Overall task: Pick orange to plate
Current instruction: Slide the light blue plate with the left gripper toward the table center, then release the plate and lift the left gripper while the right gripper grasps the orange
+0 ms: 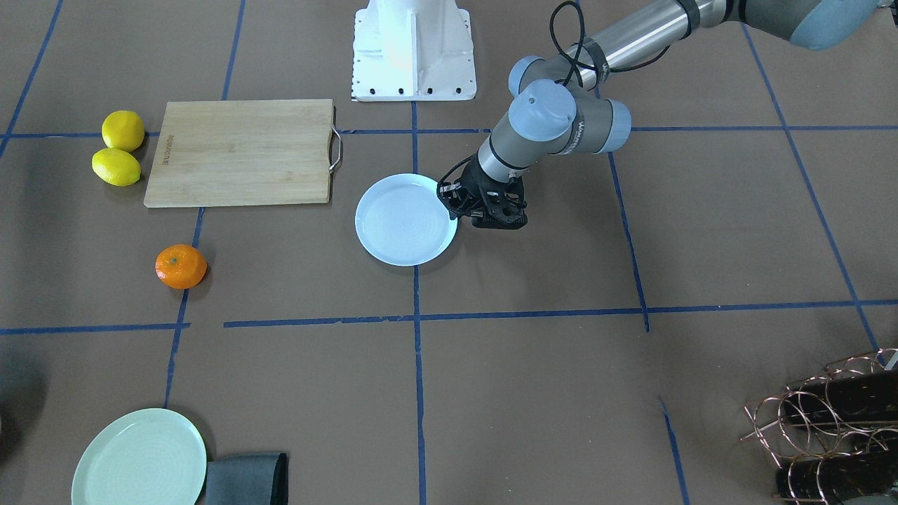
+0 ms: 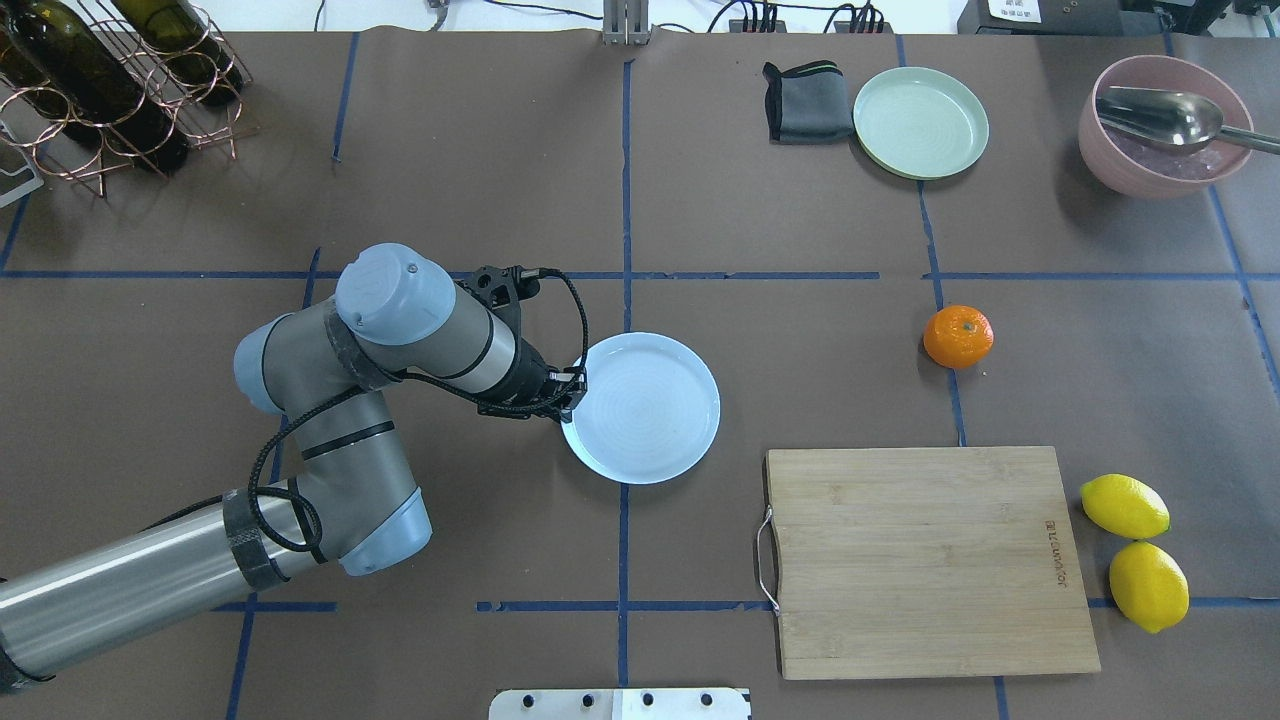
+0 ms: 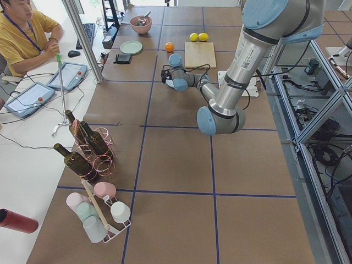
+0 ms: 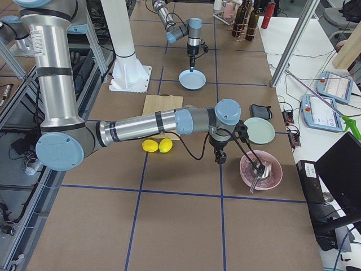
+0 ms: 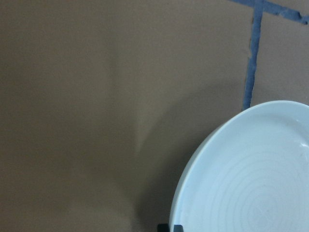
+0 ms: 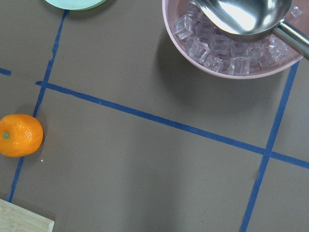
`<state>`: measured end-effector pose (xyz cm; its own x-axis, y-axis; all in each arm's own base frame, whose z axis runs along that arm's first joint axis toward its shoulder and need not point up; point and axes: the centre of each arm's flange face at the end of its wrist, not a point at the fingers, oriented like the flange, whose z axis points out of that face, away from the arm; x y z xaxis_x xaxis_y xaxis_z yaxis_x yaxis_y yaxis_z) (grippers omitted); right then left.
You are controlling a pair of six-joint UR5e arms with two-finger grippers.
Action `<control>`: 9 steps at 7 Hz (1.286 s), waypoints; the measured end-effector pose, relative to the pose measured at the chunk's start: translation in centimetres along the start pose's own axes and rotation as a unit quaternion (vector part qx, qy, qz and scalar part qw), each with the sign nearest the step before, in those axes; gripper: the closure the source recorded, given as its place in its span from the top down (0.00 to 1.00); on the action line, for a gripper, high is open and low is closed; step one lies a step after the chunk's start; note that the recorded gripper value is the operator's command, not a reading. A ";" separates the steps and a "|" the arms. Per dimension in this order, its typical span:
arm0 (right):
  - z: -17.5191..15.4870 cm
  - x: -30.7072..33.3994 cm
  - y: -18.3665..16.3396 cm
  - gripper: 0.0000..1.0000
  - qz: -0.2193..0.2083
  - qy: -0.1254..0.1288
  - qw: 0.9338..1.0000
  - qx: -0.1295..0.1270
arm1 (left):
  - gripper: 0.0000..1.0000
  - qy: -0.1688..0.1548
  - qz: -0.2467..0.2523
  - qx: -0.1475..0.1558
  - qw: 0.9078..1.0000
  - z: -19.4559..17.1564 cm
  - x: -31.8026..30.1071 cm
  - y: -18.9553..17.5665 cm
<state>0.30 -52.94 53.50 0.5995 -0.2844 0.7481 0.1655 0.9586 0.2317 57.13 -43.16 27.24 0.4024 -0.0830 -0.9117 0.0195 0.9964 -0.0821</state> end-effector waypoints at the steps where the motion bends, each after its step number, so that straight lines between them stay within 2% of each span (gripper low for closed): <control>1: 0.3 -0.9 -0.3 1.00 -0.006 -0.002 1.000 -0.002 | 0.62 0.007 0.001 0.005 1.000 -0.7 0.0 -0.4; 3: 2.0 -6.0 -1.6 1.00 -0.001 -0.010 1.000 -0.015 | 0.62 0.037 0.005 0.034 0.999 -6.1 -0.2 -1.6; 4: 3.3 -10.4 -2.9 1.00 0.018 -0.012 1.000 -0.019 | 0.63 0.050 0.008 0.048 0.998 -8.9 -0.5 -2.0; 5: 5.5 -15.1 -4.0 1.00 0.037 -0.002 0.999 -0.012 | 0.63 0.058 0.009 0.057 0.997 -10.6 -0.7 -2.2; 6: 8.7 -19.5 -4.4 1.00 0.048 0.018 0.999 0.005 | 0.63 0.061 0.009 0.061 0.996 -11.4 -0.9 -2.3; 8: 15.1 -26.0 -3.3 1.00 0.047 0.055 0.997 0.027 | 0.64 0.063 0.008 0.066 0.996 -12.0 -1.1 -2.5; 9: 16.9 -27.5 -3.0 1.00 0.041 0.065 0.997 0.028 | 0.64 0.063 0.007 0.068 0.996 -12.1 -1.1 -2.6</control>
<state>-29.88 -48.24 42.78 0.7058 -0.1974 0.6803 0.0705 0.9752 0.2099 45.55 -45.89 23.58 0.2852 -0.0613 -0.9565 0.1412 0.9898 -0.0213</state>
